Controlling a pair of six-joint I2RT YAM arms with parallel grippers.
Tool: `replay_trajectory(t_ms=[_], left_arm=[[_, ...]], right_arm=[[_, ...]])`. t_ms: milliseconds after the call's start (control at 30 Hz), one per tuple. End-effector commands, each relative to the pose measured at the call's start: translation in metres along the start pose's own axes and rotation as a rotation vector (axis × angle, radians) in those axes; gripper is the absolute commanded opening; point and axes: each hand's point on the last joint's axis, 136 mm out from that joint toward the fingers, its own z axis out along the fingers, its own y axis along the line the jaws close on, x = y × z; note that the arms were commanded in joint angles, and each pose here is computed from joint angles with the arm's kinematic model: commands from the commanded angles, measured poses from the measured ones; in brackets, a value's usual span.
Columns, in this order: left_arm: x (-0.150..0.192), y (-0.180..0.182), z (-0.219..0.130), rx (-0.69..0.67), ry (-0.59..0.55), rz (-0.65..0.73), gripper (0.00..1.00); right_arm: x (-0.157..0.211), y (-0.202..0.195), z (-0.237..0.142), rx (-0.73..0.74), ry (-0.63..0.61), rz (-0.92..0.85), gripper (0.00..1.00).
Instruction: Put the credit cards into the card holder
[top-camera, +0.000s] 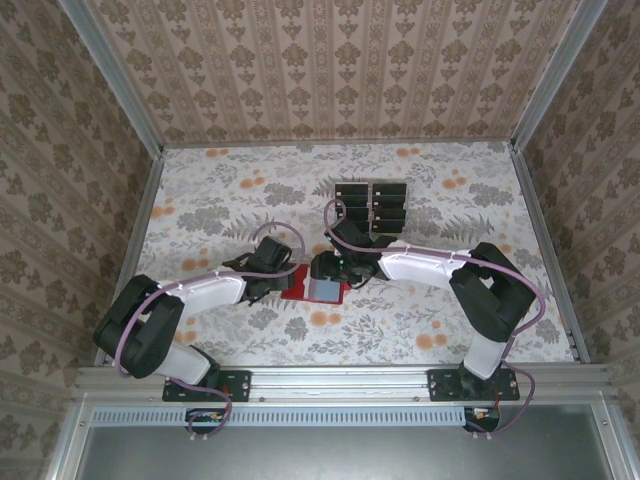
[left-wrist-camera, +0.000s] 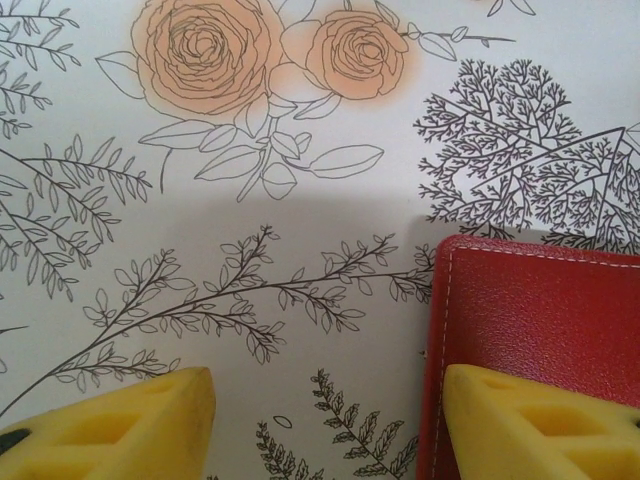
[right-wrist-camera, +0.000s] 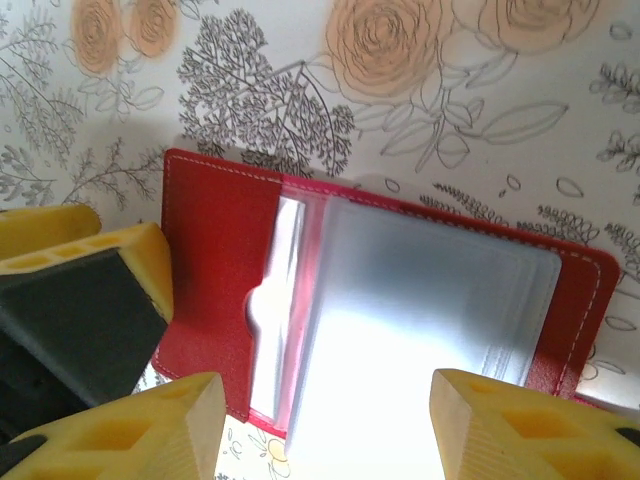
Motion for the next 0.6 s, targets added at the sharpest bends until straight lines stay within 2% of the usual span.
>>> replay_trajectory(t_ms=[0,367,567], left_arm=[[-0.006,-0.002,-0.007,0.025,-0.019,0.007,0.63],[0.002,0.001,-0.005,0.027,-0.013,0.002,0.64],[0.004,-0.001,-0.001,0.037,-0.006,-0.001,0.64]], right_arm=[[-0.004,-0.005,-0.005,0.047,-0.006,-0.036,0.57],[0.000,-0.006,0.018,0.045,0.033,-0.018,0.57],[0.002,0.008,0.038,-0.023,0.066,0.025,0.57]])
